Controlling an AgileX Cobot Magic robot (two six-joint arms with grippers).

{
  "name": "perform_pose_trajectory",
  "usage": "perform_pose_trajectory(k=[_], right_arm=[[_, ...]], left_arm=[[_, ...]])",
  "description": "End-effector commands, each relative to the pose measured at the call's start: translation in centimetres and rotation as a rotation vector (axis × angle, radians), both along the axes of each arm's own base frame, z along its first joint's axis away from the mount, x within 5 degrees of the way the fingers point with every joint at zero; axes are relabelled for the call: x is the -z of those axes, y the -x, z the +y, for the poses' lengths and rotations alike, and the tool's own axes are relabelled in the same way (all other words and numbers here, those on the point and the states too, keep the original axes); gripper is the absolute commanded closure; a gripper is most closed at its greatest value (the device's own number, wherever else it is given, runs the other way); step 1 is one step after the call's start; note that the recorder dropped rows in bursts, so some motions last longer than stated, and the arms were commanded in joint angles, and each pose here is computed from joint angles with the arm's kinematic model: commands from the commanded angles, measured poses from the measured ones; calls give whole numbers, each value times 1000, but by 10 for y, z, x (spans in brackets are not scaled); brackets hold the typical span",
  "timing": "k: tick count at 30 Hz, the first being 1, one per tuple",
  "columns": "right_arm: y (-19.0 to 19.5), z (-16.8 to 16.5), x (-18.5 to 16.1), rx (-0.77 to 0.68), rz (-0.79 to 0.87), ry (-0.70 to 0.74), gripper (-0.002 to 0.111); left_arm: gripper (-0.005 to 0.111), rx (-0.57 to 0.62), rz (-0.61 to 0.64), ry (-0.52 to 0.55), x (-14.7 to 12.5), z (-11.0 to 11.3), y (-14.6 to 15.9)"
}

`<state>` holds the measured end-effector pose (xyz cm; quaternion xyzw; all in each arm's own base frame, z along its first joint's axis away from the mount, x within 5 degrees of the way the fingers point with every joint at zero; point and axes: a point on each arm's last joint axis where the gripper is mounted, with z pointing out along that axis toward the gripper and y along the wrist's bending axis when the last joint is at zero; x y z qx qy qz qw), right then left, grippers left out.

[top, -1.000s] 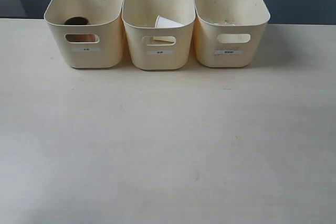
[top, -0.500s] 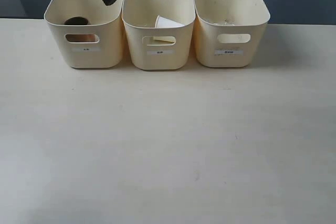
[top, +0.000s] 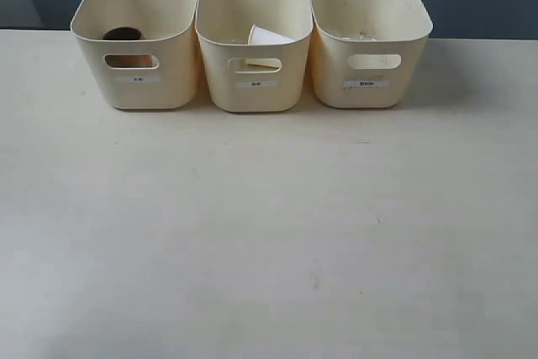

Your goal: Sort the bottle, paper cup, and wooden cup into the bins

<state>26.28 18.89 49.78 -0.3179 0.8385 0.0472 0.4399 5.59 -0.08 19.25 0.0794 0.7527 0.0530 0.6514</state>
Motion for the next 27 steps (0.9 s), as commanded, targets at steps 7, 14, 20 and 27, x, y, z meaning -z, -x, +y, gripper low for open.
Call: perform_pose_trajectory(k=[7, 14, 20, 27], right_arm=[[71, -69, -5, 106, -45, 28, 65], [100, -97, 22, 147, -112, -5, 65], [125, -115, 56, 149, -164, -90, 65], [145, -126, 93, 146, -212, -212, 65]], left_arm=[[107, 3, -9, 2, 0, 0, 0], [107, 3, -9, 2, 0, 0, 0], [107, 3, -9, 2, 0, 0, 0], [107, 3, -9, 2, 0, 0, 0]])
